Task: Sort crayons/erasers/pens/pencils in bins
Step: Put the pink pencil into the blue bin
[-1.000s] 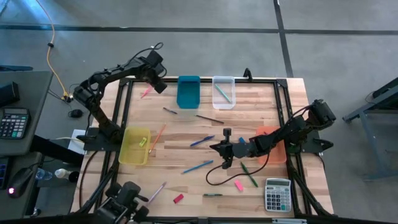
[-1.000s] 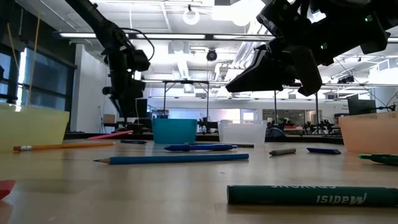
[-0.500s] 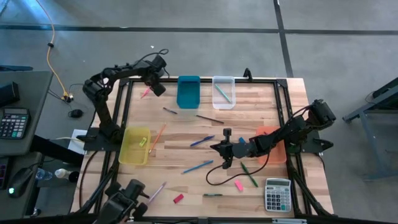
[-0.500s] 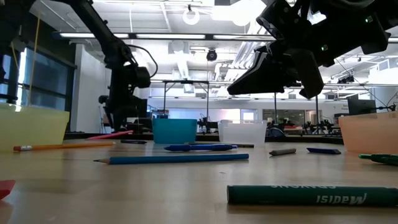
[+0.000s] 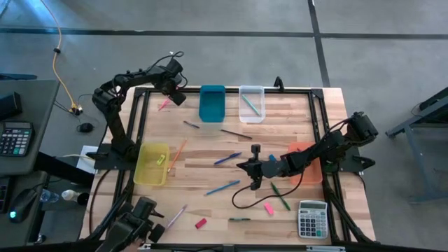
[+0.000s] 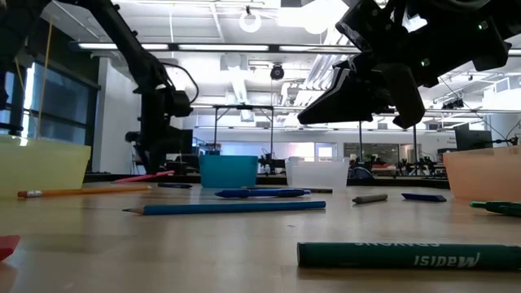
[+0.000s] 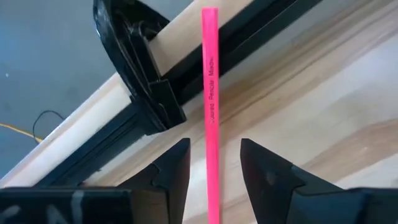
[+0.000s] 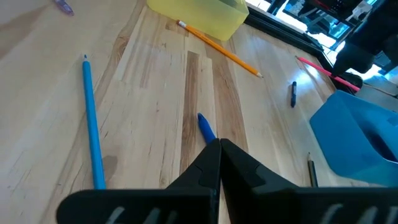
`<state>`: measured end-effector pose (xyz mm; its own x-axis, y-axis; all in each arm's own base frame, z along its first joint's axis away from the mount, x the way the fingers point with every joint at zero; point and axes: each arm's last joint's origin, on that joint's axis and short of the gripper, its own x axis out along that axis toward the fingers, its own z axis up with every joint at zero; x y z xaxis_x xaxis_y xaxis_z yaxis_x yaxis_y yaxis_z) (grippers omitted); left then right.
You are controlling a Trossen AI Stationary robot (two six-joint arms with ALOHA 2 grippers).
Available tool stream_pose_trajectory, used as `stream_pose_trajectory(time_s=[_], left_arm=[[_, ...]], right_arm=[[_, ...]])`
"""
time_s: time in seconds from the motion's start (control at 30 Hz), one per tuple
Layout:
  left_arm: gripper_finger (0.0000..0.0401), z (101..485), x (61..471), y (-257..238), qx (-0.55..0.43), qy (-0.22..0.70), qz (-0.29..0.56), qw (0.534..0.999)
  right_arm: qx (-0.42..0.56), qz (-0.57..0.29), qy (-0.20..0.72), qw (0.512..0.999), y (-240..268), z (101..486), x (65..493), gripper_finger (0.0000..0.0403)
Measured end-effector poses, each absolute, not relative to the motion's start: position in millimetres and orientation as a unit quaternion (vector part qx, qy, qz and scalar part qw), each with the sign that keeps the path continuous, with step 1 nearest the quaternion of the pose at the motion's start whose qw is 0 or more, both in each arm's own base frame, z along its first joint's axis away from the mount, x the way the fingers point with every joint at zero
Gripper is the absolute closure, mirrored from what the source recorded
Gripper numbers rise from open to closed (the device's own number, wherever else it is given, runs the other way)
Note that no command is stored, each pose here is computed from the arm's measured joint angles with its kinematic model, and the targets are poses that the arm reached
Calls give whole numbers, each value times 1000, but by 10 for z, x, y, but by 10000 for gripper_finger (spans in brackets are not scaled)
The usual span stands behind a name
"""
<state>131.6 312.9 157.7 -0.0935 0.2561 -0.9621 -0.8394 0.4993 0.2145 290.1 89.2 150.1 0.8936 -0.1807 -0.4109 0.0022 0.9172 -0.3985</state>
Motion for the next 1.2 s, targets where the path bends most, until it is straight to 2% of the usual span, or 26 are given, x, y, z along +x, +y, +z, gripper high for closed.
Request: stream_pose_trajectory(time_s=[0.47, 0.6, 0.9, 1.07, 1.2], left_arm=[[278, 1380, 1318, 3169, -244, 621, 430, 608], [302, 1380, 1317, 3164, -245, 622, 430, 607], [389, 1378, 1312, 3157, -244, 627, 427, 605], [391, 1403, 1307, 3148, -239, 630, 431, 600], [392, 1564, 1340, 3118, -233, 628, 430, 605]], right_arm=[[-198, -46, 226, 953, 893, 1501, 2901, 403], [-198, -46, 226, 953, 892, 1501, 2901, 403], [-198, -46, 226, 953, 893, 1501, 2901, 403], [-197, -46, 226, 953, 893, 1501, 2901, 403], [-197, -46, 226, 953, 893, 1501, 2901, 403]])
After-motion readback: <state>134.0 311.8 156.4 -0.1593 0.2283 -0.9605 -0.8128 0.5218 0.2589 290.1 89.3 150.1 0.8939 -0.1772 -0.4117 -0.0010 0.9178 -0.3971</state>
